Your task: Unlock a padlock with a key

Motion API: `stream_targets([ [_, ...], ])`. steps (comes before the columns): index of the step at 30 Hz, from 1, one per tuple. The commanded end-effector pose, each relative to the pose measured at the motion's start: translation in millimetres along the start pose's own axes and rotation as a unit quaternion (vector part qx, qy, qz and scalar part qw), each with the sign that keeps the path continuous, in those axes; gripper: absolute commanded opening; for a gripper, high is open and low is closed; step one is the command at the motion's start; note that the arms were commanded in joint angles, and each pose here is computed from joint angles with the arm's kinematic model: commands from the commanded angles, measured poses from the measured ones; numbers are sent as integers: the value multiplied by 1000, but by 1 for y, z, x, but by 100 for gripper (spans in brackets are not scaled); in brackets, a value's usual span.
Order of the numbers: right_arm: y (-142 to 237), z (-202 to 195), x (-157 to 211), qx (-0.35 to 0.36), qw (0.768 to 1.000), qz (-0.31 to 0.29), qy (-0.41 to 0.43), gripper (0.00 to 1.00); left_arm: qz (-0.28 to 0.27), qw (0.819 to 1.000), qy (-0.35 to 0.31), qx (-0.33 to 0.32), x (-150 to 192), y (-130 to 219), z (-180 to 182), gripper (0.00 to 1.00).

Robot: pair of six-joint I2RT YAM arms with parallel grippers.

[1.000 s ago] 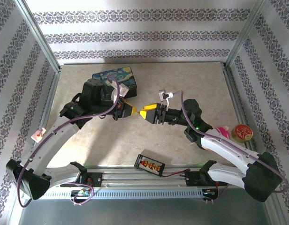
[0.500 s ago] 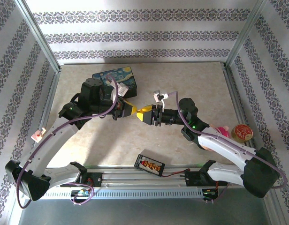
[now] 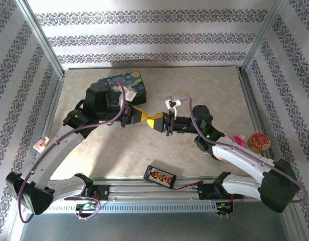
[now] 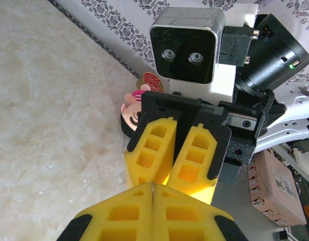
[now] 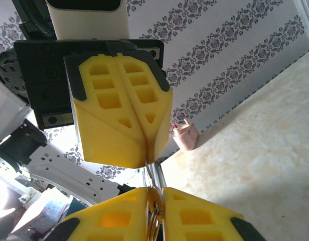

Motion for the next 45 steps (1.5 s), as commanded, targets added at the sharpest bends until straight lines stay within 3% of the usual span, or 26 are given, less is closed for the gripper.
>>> stream_targets([
  [1,2,13,-3,-23,999,-7,24,11,-13,1000,-1,2,-3,2,4,0],
  [7,4,15,-3,-25,999,-7,26,0,-19,1000,7,-4,-4,5,10,0],
  [26,24,55,-10,-82,994,-42,56,0,-52,998,33,20,-6,5,25,0],
  [33,22,39,-11,-41,997,-57,36,0,-64,996,58,-19,-6,5,37,1],
  [36,24,10,-16,39,995,-89,0,0,-90,992,65,-55,-10,11,41,25],
  [42,47,-59,-21,194,959,-161,-127,0,-154,964,94,-193,-6,36,63,68],
  [45,60,-86,-13,263,932,-172,-179,0,-167,939,134,-267,10,46,83,75],
])
Point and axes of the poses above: each hand's point on the last joint's axis, 136 mm out from that joint toward the fingers, its own y axis back along the fingers, its own z axis along the line the jaws close on, x = y × z, the point moved 4 cm from there along y, back along the fingers, and after that the axes turned 9 degrees about -y, right-handed, at the moved point
